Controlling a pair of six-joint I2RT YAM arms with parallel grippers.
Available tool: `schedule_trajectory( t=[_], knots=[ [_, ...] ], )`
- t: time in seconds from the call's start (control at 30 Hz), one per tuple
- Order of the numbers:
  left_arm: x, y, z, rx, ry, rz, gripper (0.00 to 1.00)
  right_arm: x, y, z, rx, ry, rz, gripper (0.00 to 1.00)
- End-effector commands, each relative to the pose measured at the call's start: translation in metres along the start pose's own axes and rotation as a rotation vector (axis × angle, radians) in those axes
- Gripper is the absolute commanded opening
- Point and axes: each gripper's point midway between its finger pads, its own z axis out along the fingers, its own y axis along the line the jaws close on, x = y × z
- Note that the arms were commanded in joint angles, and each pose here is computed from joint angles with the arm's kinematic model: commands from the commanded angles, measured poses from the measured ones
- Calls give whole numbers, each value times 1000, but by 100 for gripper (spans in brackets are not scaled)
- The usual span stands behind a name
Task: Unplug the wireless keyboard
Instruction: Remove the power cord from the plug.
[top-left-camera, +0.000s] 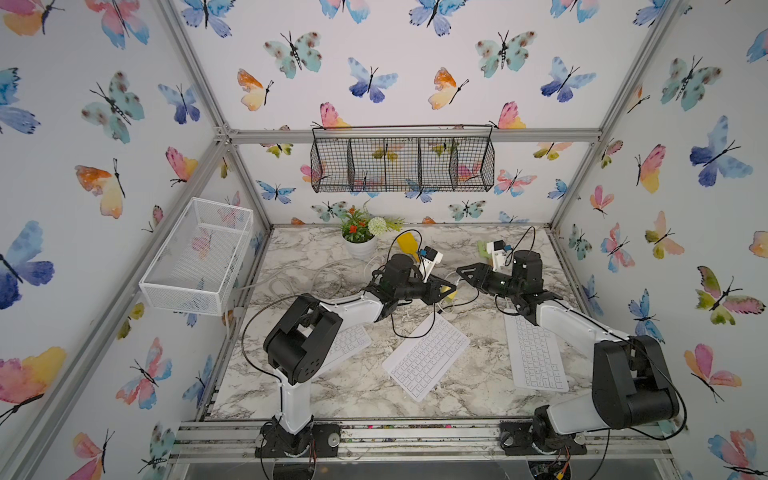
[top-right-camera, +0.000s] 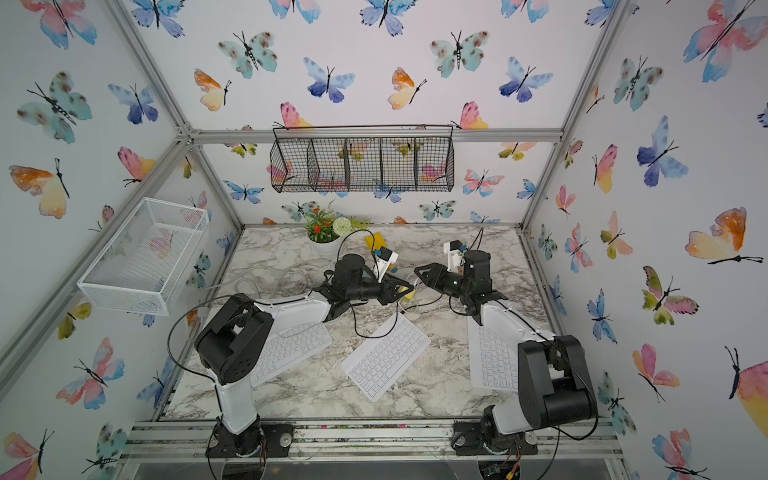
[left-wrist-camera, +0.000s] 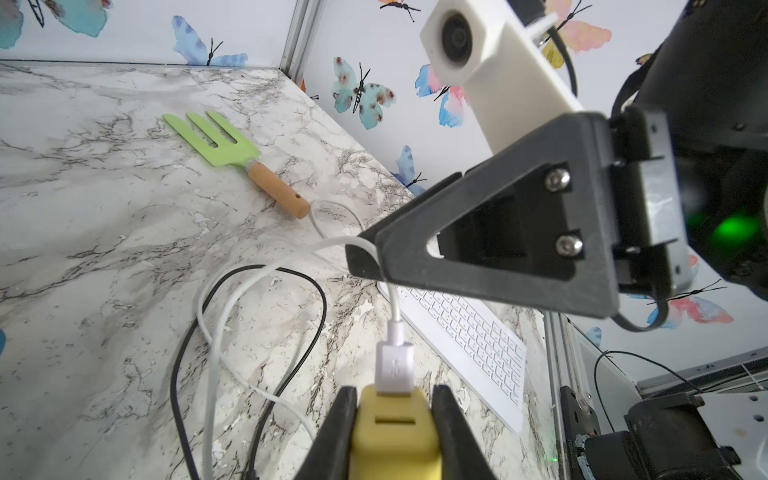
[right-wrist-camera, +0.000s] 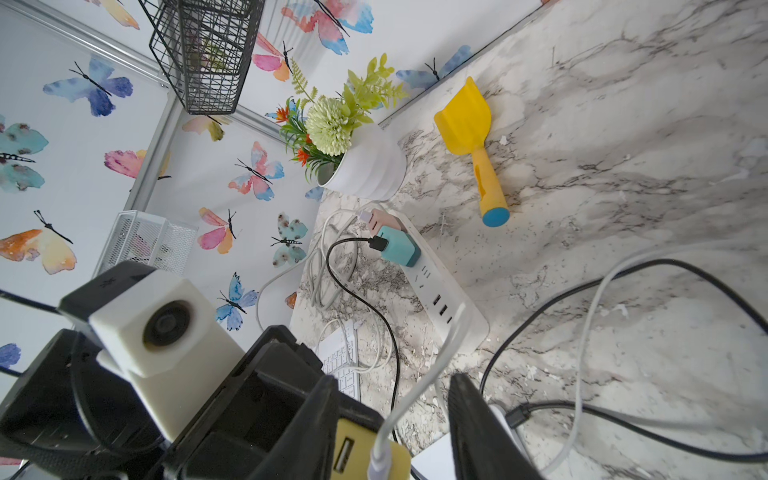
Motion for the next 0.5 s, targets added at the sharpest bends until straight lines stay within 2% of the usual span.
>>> schedule_trajectory(
  t=[0.0,0.47],
  knots=[
    [-28,-16,-8,19,-74,68,0,2,0,1,-8,-20,32,48],
    [-29,-14,-8,5,-69,84,0,17,-3,15,-7,11,103,47]
  ],
)
